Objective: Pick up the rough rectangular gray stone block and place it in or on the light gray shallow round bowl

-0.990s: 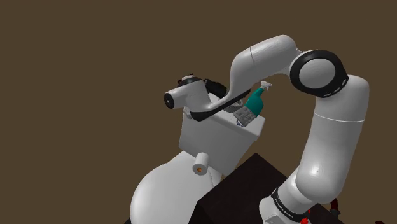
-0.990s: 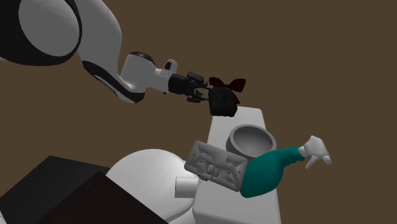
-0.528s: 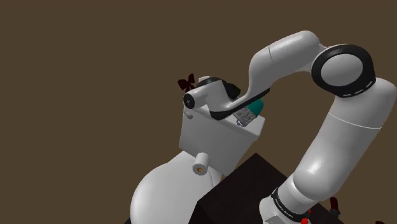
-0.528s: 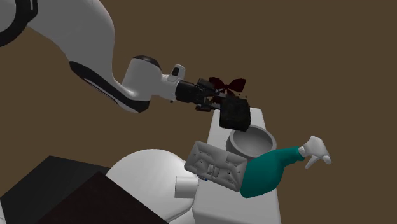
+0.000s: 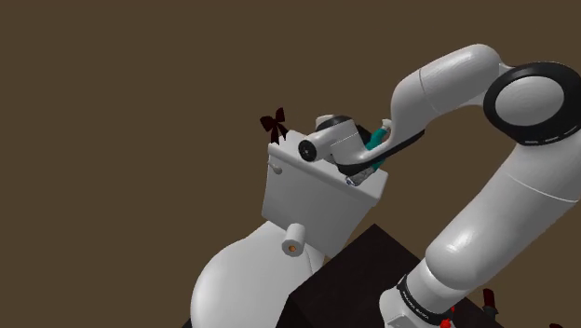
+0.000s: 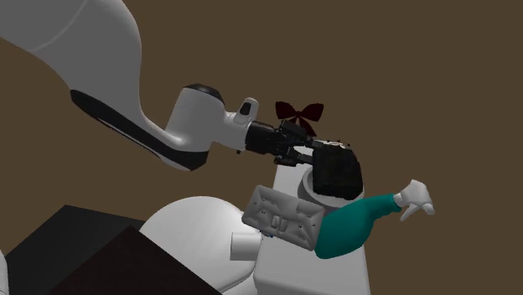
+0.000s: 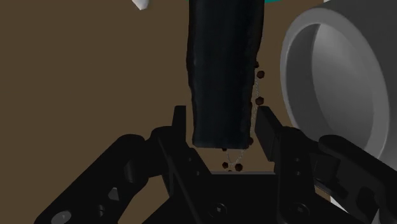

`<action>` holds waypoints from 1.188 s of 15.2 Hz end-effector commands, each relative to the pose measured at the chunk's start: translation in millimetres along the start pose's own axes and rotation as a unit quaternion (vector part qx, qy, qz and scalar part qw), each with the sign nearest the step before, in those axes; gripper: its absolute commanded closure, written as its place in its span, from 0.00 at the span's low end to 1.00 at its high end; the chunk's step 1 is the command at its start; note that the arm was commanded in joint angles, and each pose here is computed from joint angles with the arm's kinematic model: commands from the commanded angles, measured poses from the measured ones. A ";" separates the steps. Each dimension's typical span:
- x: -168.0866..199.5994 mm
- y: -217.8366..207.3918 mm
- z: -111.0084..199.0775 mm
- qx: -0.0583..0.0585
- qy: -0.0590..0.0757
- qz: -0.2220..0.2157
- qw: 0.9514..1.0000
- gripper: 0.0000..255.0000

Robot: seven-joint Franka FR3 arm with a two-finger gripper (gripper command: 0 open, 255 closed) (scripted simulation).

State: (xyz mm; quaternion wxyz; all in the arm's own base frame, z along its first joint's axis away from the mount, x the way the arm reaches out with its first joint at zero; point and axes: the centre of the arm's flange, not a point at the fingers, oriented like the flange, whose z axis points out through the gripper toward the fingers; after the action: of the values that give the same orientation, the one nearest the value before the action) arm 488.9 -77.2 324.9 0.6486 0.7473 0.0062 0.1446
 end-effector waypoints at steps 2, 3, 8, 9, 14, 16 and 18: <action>-7.6 -11.3 7.4 0.000 -0.002 -0.001 1.000 1.00; -8.7 -16.4 8.1 0.000 -0.002 -0.001 1.000 1.00; -14.2 -42.1 11.1 0.000 -0.002 -0.001 1.000 1.00; -15.3 -47.2 11.8 0.000 -0.002 -0.001 1.000 1.00; -19.8 -67.9 14.2 0.000 -0.002 -0.001 1.000 1.00; -19.8 -67.9 14.3 0.000 -0.002 -0.001 1.000 1.00; -19.8 -67.9 14.3 0.000 -0.002 -0.001 1.000 1.00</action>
State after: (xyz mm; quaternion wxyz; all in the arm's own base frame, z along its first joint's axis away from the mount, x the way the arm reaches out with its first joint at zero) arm 487.4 -82.0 257.3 0.6497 0.7455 0.0057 0.1487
